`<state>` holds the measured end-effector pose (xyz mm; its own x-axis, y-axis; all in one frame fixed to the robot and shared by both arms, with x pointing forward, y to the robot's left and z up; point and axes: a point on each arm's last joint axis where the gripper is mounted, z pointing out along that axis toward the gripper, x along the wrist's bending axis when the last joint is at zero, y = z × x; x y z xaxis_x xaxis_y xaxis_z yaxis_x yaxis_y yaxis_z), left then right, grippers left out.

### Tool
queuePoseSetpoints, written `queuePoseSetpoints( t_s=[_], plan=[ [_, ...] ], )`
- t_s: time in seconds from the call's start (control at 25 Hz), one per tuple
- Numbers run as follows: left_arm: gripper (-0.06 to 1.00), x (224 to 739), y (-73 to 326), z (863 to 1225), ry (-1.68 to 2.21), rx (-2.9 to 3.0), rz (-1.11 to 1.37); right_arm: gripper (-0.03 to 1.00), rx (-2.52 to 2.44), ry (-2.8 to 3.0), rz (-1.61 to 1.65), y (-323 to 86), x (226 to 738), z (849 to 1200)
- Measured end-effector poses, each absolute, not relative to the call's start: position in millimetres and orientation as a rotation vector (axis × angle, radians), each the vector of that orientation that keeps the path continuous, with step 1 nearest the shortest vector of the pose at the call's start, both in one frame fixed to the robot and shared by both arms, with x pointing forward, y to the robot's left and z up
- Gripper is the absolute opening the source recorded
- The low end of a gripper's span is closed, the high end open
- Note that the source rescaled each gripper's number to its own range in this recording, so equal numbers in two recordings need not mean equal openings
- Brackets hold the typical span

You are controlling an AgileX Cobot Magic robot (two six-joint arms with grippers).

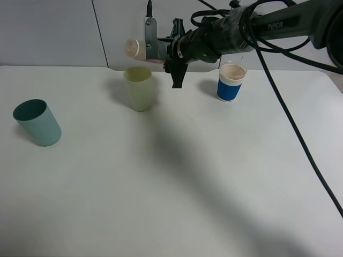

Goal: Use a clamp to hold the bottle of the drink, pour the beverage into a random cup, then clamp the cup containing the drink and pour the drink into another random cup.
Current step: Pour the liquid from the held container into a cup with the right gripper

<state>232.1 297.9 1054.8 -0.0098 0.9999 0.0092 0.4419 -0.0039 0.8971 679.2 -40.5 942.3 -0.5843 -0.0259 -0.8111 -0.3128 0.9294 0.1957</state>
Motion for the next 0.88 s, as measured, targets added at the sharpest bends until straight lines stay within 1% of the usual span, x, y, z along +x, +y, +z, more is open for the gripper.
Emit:
queuePoseSetpoints(
  t_s=[0.2, 0.88],
  plan=[
    [1.0, 232.1, 297.9, 1054.8, 1.544, 1.538, 0.971, 0.04, -0.249, 2.175, 0.395, -36.3, 676.2, 941.7],
    [1.0, 232.1, 297.9, 1054.8, 1.544, 1.538, 0.971, 0.04, -0.294, 2.213, 0.269, -43.2, 675.9, 937.9]
  ],
)
